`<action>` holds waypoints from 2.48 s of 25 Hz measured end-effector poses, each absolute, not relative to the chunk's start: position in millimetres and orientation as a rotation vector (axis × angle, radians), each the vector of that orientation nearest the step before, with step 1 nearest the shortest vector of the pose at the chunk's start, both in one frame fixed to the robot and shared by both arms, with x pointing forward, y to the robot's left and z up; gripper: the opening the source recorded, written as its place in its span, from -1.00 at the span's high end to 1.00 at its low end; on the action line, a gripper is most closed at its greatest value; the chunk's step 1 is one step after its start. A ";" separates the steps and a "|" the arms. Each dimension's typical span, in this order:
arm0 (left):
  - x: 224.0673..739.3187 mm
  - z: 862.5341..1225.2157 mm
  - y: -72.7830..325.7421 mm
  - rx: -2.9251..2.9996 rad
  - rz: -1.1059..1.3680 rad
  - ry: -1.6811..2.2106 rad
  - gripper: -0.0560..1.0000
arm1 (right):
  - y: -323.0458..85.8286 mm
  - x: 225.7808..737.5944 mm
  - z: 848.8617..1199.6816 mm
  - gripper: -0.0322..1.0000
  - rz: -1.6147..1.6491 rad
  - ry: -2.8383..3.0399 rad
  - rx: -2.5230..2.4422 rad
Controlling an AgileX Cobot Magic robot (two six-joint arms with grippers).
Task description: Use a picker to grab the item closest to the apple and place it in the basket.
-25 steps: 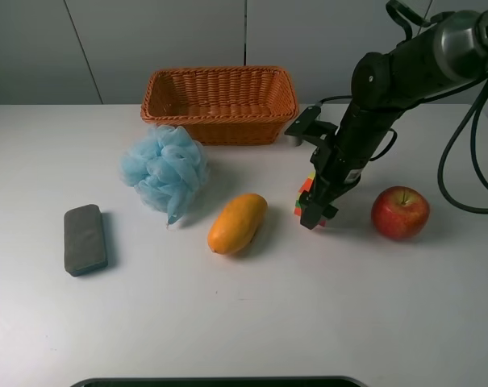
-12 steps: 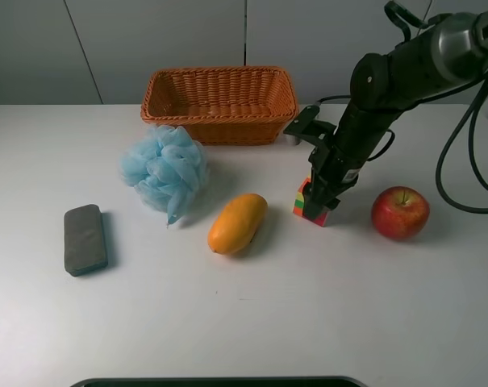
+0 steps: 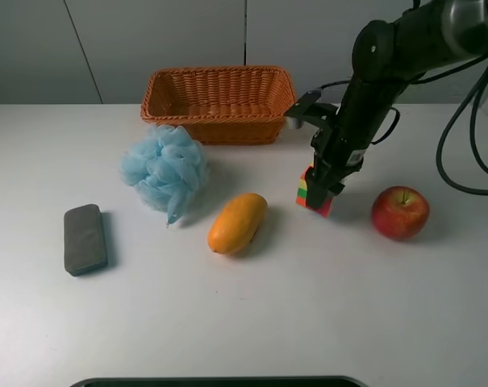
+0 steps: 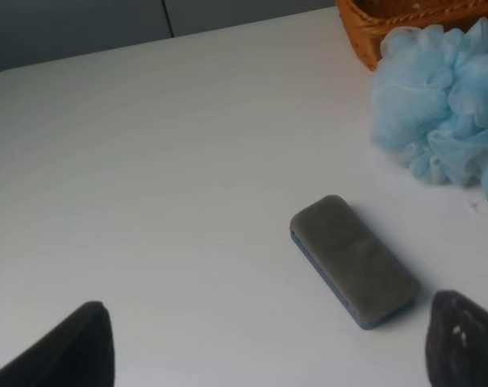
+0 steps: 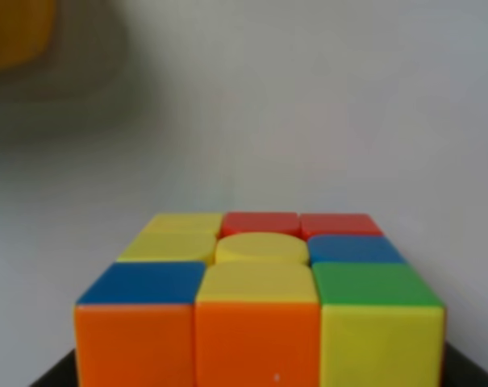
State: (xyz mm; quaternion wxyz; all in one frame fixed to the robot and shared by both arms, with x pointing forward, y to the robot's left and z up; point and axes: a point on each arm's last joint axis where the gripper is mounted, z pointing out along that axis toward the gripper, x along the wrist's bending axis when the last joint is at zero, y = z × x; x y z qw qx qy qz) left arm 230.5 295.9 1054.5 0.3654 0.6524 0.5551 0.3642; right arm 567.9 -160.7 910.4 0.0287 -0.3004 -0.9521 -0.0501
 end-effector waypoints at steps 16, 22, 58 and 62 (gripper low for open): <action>230.5 1054.5 295.9 1.678 0.936 1.427 -0.51 | -144.8 615.2 1018.7 0.08 -0.245 -2.866 -1.323; 230.5 1054.5 295.9 1.678 0.936 1.427 -0.51 | -130.7 653.0 1028.7 0.08 -0.376 -2.895 -1.404; 230.4 1054.3 295.9 1.683 0.937 1.426 -0.51 | -80.3 747.1 928.4 0.08 -1.036 -2.736 -1.584; 230.4 1054.3 295.9 1.683 0.937 1.426 -0.51 | -79.8 746.9 925.9 -0.30 -1.033 -2.710 -1.600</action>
